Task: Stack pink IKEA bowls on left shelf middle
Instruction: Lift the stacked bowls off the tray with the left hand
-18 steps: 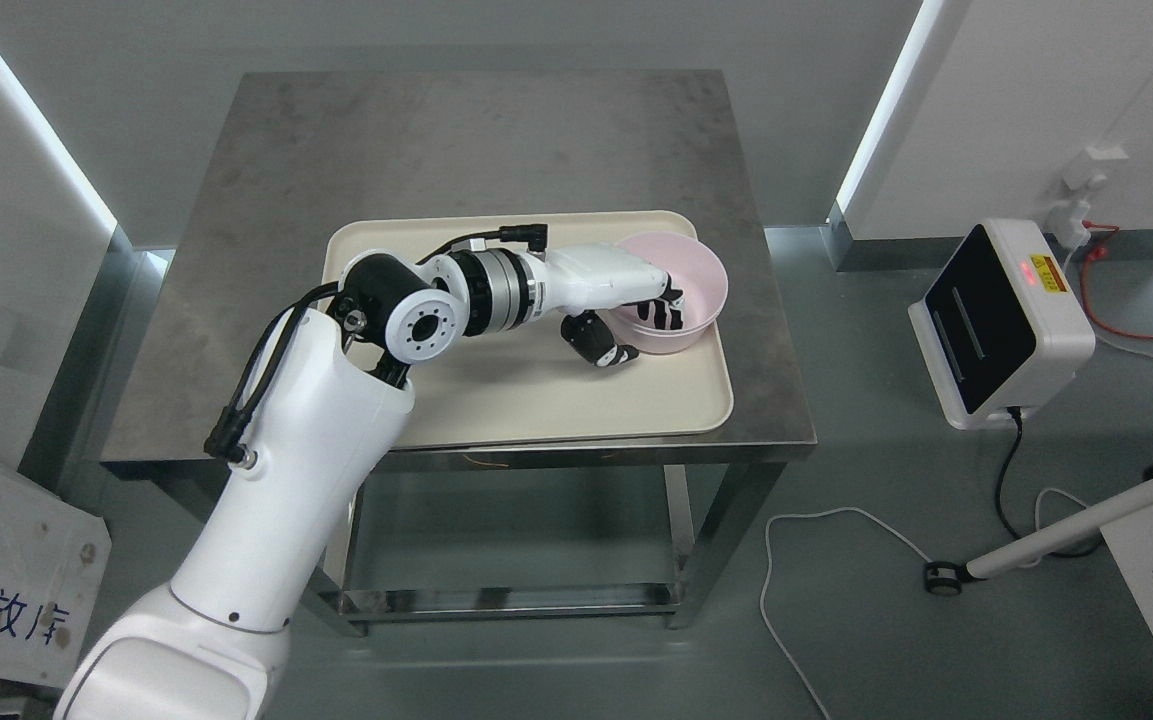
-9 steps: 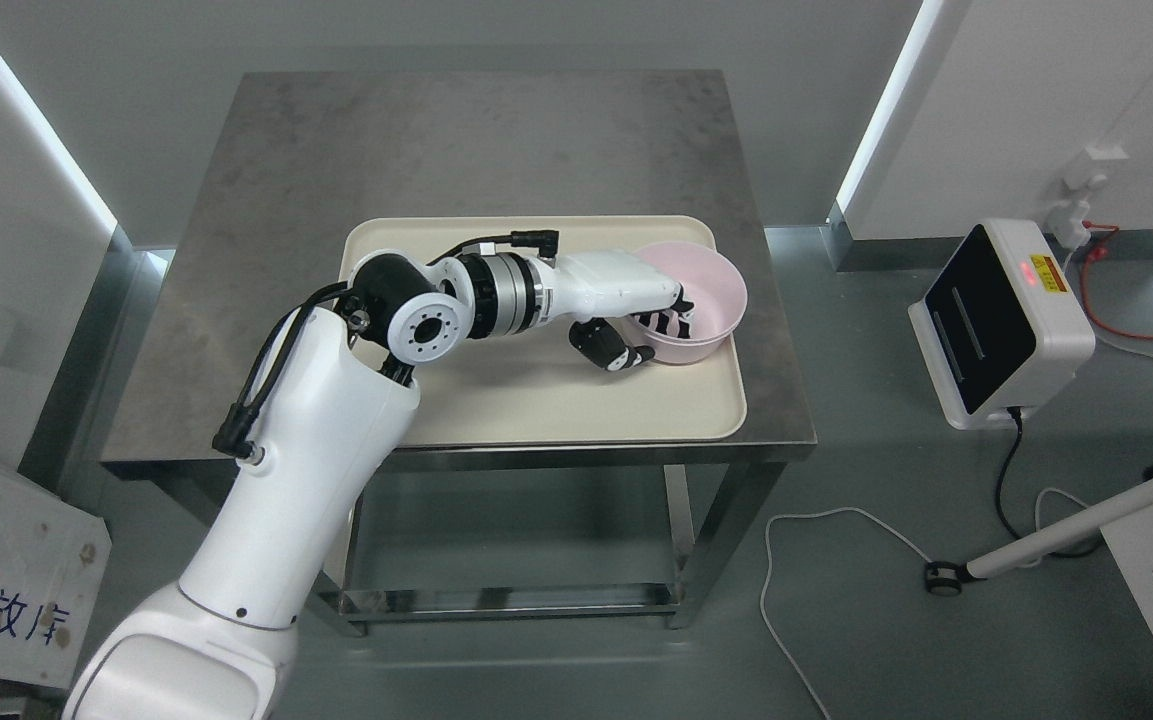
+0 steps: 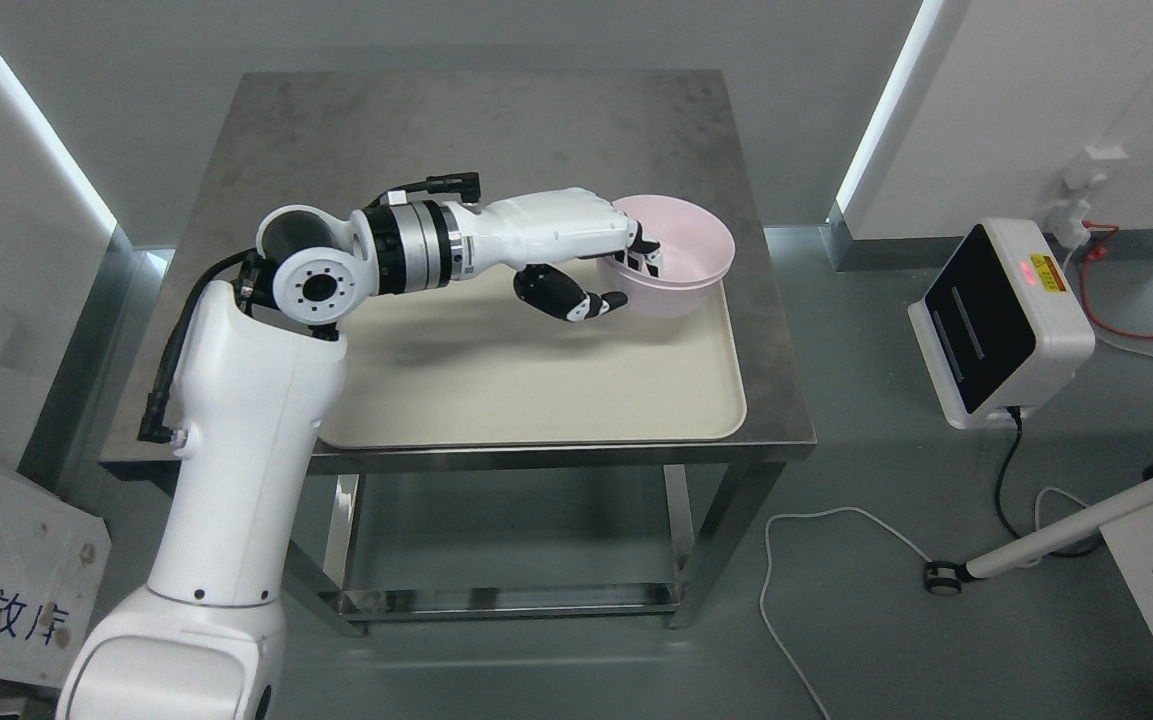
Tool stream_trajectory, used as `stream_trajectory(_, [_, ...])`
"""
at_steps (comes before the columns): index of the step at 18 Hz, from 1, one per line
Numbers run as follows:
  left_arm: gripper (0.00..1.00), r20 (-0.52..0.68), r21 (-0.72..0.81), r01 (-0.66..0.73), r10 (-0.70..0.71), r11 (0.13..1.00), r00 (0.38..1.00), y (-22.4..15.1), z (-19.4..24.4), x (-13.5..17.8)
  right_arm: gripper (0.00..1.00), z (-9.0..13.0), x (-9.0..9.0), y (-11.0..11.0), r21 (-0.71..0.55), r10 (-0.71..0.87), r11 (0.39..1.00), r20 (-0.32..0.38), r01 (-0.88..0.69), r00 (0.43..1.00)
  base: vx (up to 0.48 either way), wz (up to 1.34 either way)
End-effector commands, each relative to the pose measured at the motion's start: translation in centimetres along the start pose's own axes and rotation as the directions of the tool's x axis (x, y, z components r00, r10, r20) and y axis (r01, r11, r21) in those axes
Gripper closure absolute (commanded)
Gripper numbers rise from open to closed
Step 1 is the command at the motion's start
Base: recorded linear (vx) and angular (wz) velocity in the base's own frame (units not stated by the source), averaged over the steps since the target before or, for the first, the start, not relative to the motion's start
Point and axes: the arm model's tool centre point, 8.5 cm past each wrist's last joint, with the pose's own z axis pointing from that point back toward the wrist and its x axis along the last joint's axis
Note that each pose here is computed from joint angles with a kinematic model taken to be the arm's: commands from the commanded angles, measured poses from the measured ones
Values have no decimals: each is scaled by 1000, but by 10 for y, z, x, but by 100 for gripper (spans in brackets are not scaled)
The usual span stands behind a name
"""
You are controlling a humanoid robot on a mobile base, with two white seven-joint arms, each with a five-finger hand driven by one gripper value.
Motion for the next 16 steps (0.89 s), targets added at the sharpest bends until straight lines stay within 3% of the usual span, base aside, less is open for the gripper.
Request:
stream_trajectory(1, [100, -66, 305, -10, 32, 952, 997, 15, 145, -38, 0, -1, -8, -10, -14, -88, 996, 4, 88, 996, 0, 0])
stream_trajectory(4, [100, -47, 322, -3, 19, 947, 999, -14, 200, -36, 0, -1, -8, -10, -14, -86, 996, 6, 86, 996, 0, 0])
stream_trajectory(7, [100, -68, 332, 6, 17, 943, 998, -38, 227, -37, 0, -1, -8, -10, -14, -86, 996, 6, 86, 996, 0, 5])
stream_trajectory(16, [99, -11, 326, -80, 89, 942, 996, -71, 220, -30, 0, -1, -8, -10, -14, -86, 996, 6, 86, 996, -83, -39])
